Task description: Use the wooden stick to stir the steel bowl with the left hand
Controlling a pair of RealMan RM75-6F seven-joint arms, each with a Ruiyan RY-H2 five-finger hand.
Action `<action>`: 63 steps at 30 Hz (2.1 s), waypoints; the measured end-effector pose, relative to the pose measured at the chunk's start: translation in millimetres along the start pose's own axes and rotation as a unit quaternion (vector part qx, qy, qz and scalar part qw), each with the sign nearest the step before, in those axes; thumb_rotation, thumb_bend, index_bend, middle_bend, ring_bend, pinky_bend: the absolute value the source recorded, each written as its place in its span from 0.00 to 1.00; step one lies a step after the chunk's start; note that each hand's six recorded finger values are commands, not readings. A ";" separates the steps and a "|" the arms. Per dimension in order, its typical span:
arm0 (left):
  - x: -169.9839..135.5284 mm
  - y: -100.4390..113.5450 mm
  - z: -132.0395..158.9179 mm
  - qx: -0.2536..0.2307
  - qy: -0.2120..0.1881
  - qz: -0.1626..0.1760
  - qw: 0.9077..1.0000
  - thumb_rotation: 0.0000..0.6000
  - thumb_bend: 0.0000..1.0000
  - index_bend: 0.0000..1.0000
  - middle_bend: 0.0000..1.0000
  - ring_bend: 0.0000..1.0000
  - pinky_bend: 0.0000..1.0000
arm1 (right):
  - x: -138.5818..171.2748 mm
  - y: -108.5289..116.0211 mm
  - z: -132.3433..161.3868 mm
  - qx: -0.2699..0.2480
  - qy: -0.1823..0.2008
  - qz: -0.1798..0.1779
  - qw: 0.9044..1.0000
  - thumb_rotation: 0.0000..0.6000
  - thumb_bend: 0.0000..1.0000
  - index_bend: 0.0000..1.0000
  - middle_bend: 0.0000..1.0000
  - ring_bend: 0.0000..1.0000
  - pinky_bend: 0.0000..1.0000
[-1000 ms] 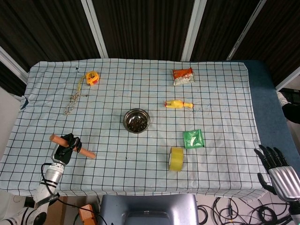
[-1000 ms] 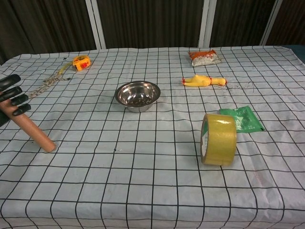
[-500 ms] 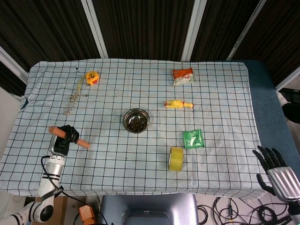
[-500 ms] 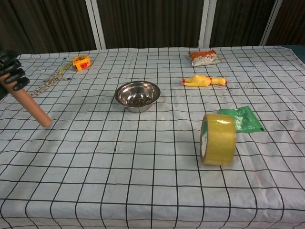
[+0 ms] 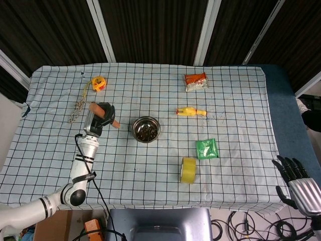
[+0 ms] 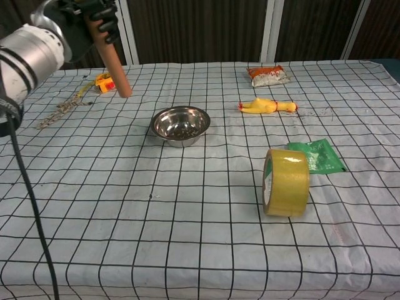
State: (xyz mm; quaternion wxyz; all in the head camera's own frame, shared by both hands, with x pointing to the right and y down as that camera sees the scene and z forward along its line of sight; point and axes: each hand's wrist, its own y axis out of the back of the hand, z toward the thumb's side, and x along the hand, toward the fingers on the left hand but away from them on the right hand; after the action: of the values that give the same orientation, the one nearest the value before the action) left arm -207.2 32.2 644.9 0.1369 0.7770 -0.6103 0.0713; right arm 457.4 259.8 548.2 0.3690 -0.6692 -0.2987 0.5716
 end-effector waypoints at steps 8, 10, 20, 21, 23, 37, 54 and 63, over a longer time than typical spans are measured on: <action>31.1 -59.2 -24.1 0.014 0.025 -0.024 0.999 1.00 1.00 1.00 1.00 1.00 1.00 | 1.7 8.7 -12.2 -0.014 -0.013 -0.010 1.000 1.00 0.43 0.00 0.00 0.00 0.00; 35.2 -66.3 -31.7 0.022 0.030 -0.024 0.999 1.00 1.00 1.00 1.00 1.00 1.00 | 1.6 9.6 -14.5 -0.014 -0.015 -0.010 1.000 1.00 0.43 0.00 0.00 0.00 0.00; 45.3 -81.1 -70.1 0.044 0.062 -0.020 0.997 1.00 1.00 1.00 1.00 1.00 1.00 | 1.7 13.6 -23.6 -0.020 -0.028 -0.014 0.999 1.00 0.43 0.00 0.00 0.00 0.00; 45.4 -81.0 -75.2 0.046 0.066 -0.020 0.997 1.00 1.00 1.00 1.00 1.00 1.00 | 1.6 13.4 -23.7 -0.020 -0.028 -0.014 0.999 1.00 0.43 0.00 0.00 0.00 0.00; 44.6 -82.2 -86.8 0.047 0.077 -0.019 0.996 1.00 0.99 1.00 1.00 1.00 1.00 | 1.2 12.9 -23.7 -0.020 -0.028 -0.012 0.999 1.00 0.43 0.00 0.00 0.00 0.00; 34.6 -95.3 -120.5 0.053 0.106 -0.056 0.991 1.00 0.99 1.00 1.00 0.98 1.00 | 2.1 14.7 -22.8 -0.022 -0.026 -0.016 0.999 1.00 0.43 0.00 0.00 0.00 0.00; 47.8 -97.5 -82.2 0.028 0.050 -0.057 0.997 1.00 0.98 1.00 1.00 0.97 1.00 | 4.6 18.1 -24.2 -0.023 -0.031 -0.025 0.999 1.00 0.43 0.00 0.00 0.00 0.00; 42.6 -95.2 -111.6 0.053 0.082 -0.054 0.994 1.00 0.97 1.00 1.00 0.95 1.00 | 6.8 21.7 -28.2 -0.027 -0.036 -0.031 0.998 1.00 0.43 0.00 0.00 0.00 0.01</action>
State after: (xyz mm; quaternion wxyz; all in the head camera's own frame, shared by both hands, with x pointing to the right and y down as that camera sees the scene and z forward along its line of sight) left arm -98.3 46.8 751.1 0.1485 0.8066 -0.5495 0.1592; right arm 485.9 249.1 528.5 0.3571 -0.6483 -0.3478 0.5755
